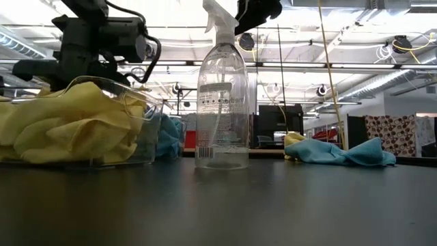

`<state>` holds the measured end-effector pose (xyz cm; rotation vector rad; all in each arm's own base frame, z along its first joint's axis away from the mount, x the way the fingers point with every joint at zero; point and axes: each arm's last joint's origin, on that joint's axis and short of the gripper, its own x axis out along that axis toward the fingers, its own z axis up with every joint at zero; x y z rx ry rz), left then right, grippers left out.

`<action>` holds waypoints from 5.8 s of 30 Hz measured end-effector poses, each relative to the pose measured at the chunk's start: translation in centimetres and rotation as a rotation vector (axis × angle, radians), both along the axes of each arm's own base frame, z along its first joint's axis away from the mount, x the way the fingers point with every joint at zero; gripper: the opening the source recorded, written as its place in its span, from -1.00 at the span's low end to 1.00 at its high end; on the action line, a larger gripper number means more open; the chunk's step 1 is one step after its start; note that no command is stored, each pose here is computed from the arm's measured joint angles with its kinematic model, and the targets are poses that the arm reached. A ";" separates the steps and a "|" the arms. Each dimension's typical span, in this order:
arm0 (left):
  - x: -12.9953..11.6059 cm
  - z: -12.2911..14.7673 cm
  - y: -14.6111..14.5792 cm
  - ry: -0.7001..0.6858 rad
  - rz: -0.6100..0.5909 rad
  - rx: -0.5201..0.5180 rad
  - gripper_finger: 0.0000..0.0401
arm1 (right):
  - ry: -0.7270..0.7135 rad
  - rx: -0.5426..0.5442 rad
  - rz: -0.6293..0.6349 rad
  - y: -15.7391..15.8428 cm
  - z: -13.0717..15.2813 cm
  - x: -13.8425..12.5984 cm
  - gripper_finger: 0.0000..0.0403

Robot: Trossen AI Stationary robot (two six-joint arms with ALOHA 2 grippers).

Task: Sort microfiber towel by color & place in baskets
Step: Put the yellow microfiber cloth into the bottom transparent bin, then put the blue microfiber cloth into the top transparent bin

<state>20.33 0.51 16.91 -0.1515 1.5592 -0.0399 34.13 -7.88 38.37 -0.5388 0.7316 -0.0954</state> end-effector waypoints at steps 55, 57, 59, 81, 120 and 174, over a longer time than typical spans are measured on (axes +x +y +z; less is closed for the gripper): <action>1.5 16.5 1.0 -0.549 0.012 0.401 0.49 | 0.296 0.144 -0.196 -3.2 -2.2 -3.4 0.48; 2.1 16.9 1.0 -0.620 -0.006 0.415 0.49 | 0.334 0.169 -0.222 -3.7 -2.4 -4.0 0.48; 2.6 17.3 1.1 -0.678 -0.031 0.432 0.49 | 0.370 0.195 -0.255 -4.3 -2.7 -4.6 0.48; 5.2 13.7 0.4 -0.952 -0.246 0.268 0.49 | 0.785 0.484 -0.517 -7.1 -17.1 -10.7 0.48; 5.6 13.7 0.3 -0.992 -0.293 0.278 0.49 | 0.713 0.464 -0.444 -3.8 -23.3 -13.1 -0.90; 9.5 16.3 7.0 -1.509 -0.078 0.381 0.49 | -0.501 -0.122 0.184 0.8 -0.7 -8.9 -0.99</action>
